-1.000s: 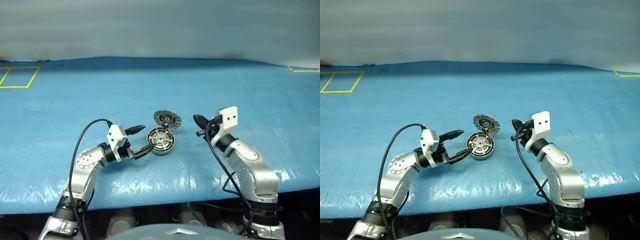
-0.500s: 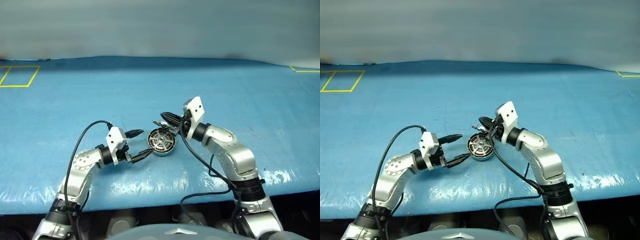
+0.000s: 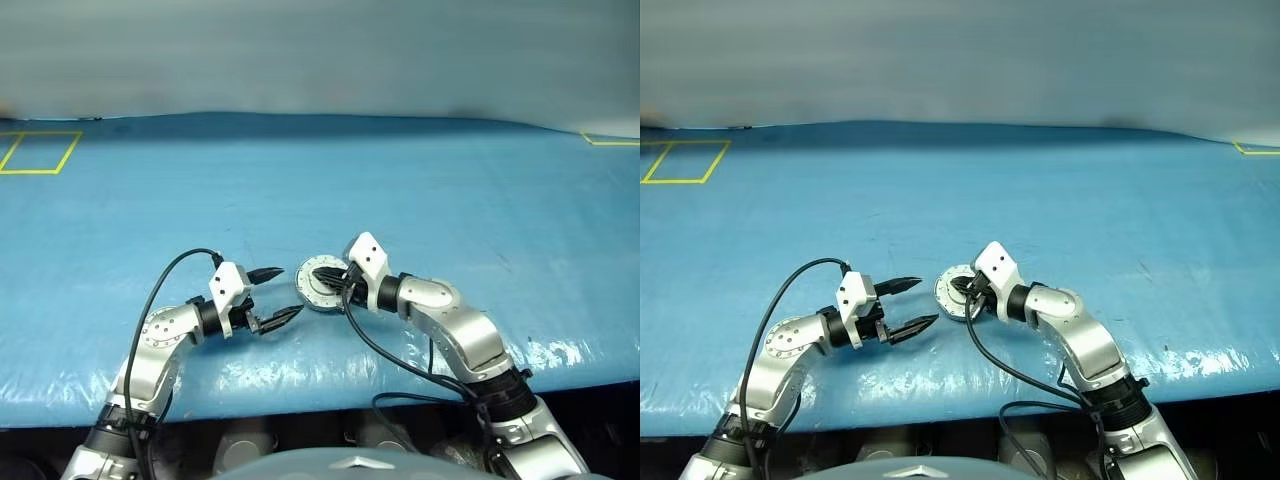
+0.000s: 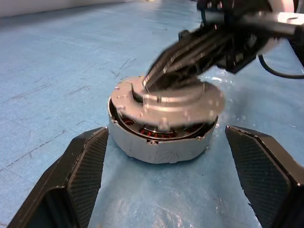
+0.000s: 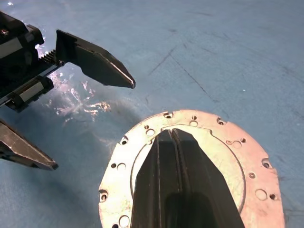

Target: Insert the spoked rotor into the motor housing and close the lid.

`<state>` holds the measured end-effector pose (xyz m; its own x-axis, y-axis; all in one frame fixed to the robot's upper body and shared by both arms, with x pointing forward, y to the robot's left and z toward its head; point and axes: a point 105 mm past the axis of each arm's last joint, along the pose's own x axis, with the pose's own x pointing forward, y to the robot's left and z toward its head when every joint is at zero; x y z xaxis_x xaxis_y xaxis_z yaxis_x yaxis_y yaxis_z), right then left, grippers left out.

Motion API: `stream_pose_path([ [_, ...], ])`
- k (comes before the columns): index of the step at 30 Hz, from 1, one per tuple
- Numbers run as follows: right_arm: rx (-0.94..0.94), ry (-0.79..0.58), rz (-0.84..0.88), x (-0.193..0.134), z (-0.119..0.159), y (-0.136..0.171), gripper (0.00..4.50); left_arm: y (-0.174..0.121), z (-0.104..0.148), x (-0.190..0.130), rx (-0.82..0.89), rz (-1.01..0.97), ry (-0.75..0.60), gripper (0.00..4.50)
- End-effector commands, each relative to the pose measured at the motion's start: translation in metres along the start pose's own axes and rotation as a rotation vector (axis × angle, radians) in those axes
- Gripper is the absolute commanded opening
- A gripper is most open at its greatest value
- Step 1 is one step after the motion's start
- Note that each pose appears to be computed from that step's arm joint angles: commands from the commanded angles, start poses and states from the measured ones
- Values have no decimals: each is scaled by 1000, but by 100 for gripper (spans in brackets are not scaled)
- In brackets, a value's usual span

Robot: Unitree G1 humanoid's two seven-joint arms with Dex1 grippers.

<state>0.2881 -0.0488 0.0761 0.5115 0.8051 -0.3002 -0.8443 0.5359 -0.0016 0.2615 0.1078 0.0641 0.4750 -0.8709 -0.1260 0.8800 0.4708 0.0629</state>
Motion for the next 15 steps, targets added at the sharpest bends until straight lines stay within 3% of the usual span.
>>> stream_pose_path([
  [1, 12, 34, -7, 0, -13, 5, 1, -1, 4, 2, 29, -10, -16, 421],
  [9, 15, -33, -34, -1, -4, 3, 1, -4, 2, 5, 25, -19, -23, 421],
  [15, -28, -222, -142, -12, 32, -9, 1, -4, 3, 7, 32, -23, -42, 421],
])
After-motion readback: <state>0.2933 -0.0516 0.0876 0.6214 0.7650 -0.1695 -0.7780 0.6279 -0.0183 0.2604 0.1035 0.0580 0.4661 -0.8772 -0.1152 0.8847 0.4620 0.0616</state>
